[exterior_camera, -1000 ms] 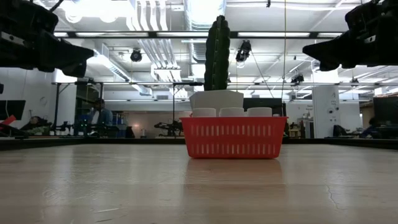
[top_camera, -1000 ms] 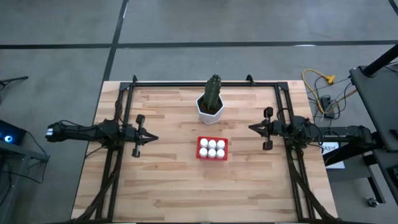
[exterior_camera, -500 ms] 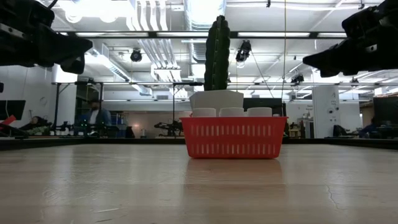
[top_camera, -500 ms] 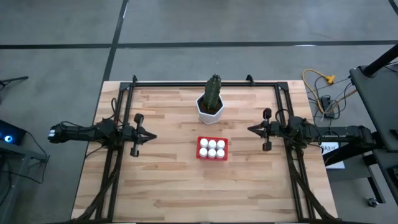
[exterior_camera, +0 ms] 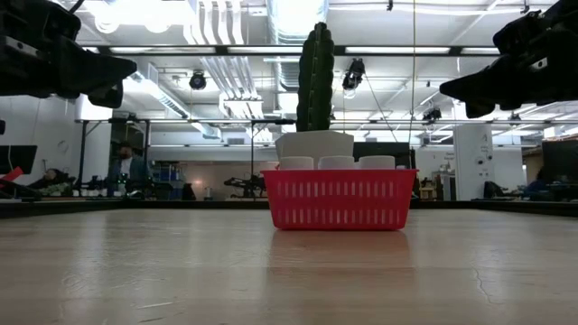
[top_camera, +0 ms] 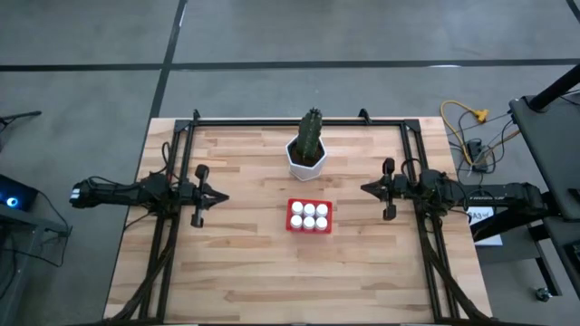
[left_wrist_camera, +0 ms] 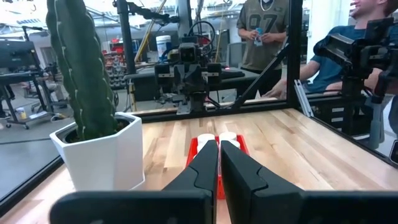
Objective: Pick and place pill bottles into a basket
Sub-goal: Return to Home Position
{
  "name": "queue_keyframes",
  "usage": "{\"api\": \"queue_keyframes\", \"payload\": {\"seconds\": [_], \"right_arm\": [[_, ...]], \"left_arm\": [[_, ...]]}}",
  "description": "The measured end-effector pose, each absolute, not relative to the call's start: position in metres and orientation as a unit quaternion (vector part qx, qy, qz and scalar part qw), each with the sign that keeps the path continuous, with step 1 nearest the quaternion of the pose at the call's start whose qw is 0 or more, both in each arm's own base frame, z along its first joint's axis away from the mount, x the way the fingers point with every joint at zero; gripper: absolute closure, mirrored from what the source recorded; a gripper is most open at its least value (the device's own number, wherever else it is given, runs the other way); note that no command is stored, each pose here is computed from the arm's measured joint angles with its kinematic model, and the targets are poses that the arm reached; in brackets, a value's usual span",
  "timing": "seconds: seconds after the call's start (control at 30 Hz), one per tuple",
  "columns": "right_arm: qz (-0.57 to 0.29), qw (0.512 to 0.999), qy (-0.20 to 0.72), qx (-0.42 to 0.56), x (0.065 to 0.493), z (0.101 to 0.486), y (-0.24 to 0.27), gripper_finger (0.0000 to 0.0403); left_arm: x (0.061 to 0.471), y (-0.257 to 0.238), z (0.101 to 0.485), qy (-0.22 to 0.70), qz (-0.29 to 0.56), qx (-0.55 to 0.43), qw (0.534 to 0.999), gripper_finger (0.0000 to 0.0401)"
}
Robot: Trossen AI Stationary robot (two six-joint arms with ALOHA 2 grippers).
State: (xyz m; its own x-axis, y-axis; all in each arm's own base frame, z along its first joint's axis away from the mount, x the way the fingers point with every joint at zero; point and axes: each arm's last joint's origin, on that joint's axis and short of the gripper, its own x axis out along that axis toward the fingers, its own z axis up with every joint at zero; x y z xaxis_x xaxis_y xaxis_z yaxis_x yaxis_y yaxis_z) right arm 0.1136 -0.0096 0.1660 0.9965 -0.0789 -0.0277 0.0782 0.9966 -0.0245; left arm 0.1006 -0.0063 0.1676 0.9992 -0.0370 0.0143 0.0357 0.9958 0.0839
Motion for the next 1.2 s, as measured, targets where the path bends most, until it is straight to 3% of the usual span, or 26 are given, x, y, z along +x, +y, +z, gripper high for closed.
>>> {"api": "queue_keyframes", "payload": {"seconds": [1.2], "right_arm": [[-0.040, 0.999, 0.014, -0.017, 0.1137, 0.1661, -0.0096, 0.0394]], "left_arm": [[0.1008, -0.0064, 0.1669, -0.007, -0.019, 0.042, 0.999, 0.0401]]}}
